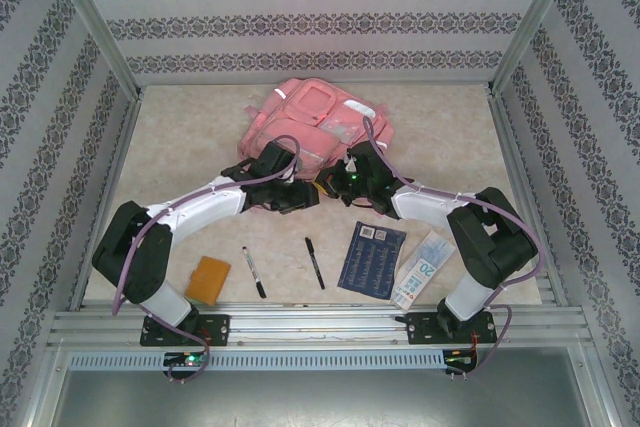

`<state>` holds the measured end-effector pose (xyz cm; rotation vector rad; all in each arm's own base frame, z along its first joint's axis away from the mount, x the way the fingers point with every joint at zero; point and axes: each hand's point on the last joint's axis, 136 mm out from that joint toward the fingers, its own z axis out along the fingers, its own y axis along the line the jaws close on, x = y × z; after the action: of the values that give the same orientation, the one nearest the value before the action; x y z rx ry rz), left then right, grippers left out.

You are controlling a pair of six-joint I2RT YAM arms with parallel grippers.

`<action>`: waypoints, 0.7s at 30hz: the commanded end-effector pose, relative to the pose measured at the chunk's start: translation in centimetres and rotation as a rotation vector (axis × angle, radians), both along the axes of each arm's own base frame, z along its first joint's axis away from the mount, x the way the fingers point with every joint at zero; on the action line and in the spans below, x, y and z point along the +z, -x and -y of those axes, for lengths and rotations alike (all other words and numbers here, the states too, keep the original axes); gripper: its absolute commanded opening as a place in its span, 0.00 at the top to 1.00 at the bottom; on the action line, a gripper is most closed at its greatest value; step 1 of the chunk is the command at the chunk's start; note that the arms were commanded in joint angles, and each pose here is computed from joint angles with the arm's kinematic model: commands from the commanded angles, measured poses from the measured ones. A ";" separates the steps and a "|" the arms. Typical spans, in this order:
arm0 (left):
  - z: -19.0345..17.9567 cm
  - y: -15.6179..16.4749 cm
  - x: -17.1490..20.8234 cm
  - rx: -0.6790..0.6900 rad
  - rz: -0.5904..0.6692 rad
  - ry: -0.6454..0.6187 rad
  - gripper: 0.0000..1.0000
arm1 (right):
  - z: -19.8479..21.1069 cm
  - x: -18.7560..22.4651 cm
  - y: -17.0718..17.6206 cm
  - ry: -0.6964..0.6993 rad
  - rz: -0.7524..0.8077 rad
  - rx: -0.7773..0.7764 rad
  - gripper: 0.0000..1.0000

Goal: Pack the student bag

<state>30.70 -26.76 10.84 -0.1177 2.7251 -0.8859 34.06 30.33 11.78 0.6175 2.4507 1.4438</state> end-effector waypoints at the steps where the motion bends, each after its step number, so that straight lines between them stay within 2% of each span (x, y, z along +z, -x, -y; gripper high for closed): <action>1: -0.3 -1.6 0.4 0.046 0.057 -0.063 0.57 | -1.3 3.1 -0.1 -0.071 0.106 0.050 1.00; 5: -0.5 -1.9 -1.0 0.055 0.046 -0.107 0.57 | -1.5 3.6 0.0 -0.083 0.115 0.052 1.00; 11: -0.7 -2.7 -1.7 0.053 0.062 -0.159 0.63 | -1.6 4.1 0.1 -0.094 0.117 0.054 1.00; 13: -0.6 -2.9 -1.6 0.053 0.070 -0.165 0.68 | -1.6 4.3 0.2 -0.096 0.119 0.055 1.00; 15: -0.5 -3.1 -1.5 0.047 0.080 -0.165 0.79 | -1.4 4.5 0.4 -0.095 0.127 0.053 1.00; 21: -0.8 -2.6 -0.6 0.002 0.119 -0.167 0.92 | -0.2 3.7 0.3 -0.053 0.136 0.047 1.00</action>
<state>33.13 -26.00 8.86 -0.1039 2.7174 -0.6655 33.69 30.46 12.32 0.5864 2.4384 1.4573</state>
